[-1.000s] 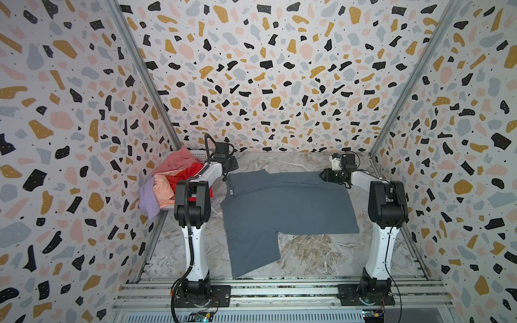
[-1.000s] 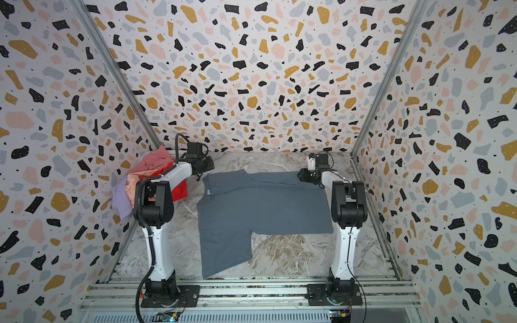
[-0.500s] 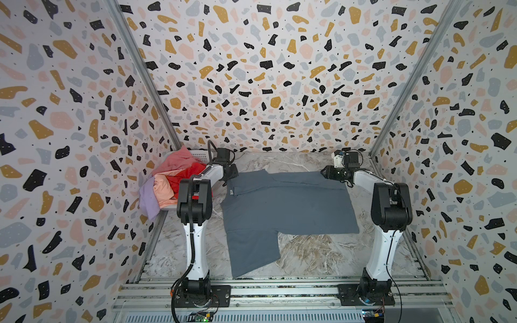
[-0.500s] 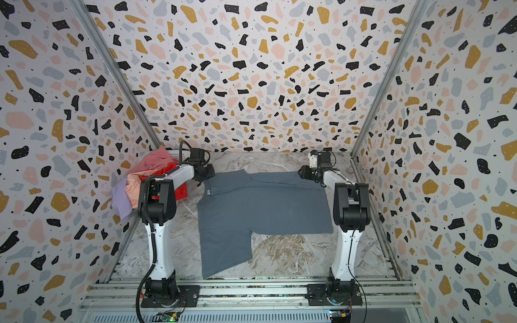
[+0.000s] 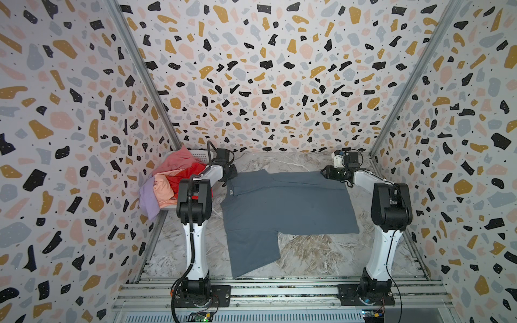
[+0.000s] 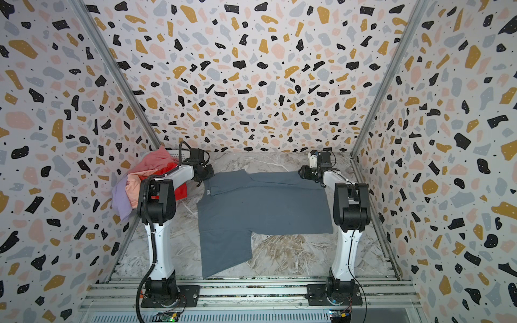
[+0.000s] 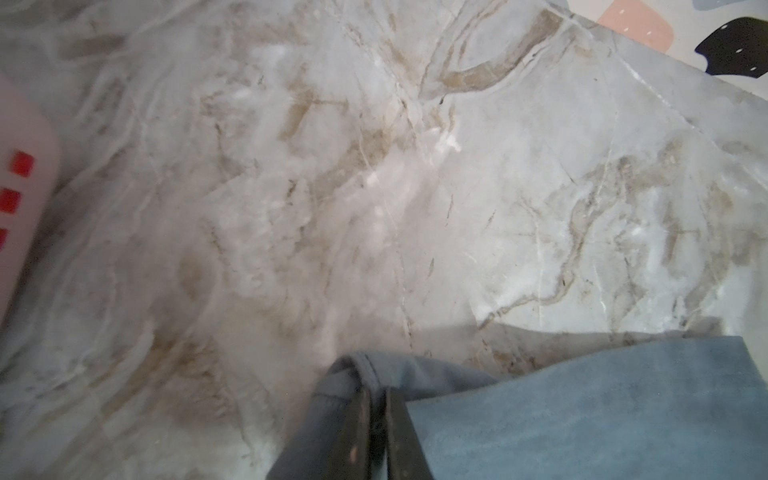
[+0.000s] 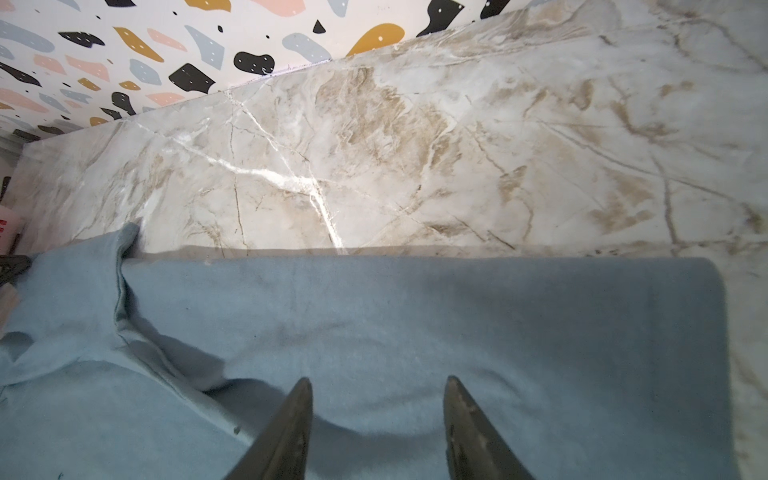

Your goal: Fold and stack the t-shirts

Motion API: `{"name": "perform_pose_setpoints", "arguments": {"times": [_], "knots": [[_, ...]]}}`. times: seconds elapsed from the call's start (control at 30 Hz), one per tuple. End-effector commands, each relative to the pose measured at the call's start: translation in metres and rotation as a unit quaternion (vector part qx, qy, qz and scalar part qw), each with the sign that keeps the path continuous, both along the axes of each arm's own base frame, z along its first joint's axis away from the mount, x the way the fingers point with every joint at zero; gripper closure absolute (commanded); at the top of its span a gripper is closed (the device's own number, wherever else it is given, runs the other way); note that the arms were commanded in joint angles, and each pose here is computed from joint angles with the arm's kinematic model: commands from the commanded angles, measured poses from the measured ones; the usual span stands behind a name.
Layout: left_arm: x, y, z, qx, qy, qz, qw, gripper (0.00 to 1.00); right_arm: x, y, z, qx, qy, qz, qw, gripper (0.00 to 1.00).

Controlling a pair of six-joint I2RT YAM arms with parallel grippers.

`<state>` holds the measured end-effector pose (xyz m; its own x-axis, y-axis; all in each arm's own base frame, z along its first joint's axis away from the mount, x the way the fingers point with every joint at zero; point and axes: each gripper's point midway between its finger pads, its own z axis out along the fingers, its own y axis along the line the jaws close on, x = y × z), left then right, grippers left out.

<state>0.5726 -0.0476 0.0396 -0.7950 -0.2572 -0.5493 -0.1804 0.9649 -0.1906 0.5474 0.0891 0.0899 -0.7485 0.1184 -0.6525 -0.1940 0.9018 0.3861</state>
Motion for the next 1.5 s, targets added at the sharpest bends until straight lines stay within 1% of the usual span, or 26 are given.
{"name": "perform_pose_setpoints", "arguments": {"times": [0.0, 0.27, 0.5, 0.6, 0.7, 0.87, 0.97, 1.47], "knots": [[-0.001, 0.001, 0.011, 0.009, -0.009, -0.001, 1.0, 0.93, -0.002, -0.001, 0.019, 0.004, -0.013, -0.004, 1.0, 0.49], [-0.003, 0.006, 0.024, 0.023, -0.015, 0.002, 1.0, 0.92, -0.003, -0.001, 0.015, 0.004, -0.01, -0.003, 1.0, 0.49], [-0.008, 0.007, 0.027, 0.049, -0.011, -0.004, 0.999, 0.92, -0.003, 0.0, 0.013, 0.006, -0.009, -0.001, 1.0, 0.49], [-0.009, 0.007, 0.031, 0.065, -0.01, -0.009, 0.998, 0.86, -0.004, -0.001, 0.009, 0.005, -0.003, -0.001, 1.0, 0.49], [-0.011, 0.005, 0.029, 0.065, -0.008, -0.015, 0.998, 0.85, -0.006, -0.001, 0.008, 0.004, -0.002, 0.0, 1.0, 0.49], [-0.012, 0.004, 0.025, 0.061, -0.004, -0.017, 0.998, 0.87, -0.009, -0.002, 0.005, 0.003, 0.002, 0.0, 1.0, 0.49], [-0.011, 0.003, 0.022, 0.059, -0.002, -0.019, 0.998, 0.85, -0.009, -0.002, 0.004, 0.004, 0.003, 0.0, 1.0, 0.49], [0.003, -0.005, 0.015, 0.046, -0.003, -0.03, 0.998, 0.85, -0.014, -0.005, -0.003, -0.001, 0.013, 0.0, 1.0, 0.49]]}}
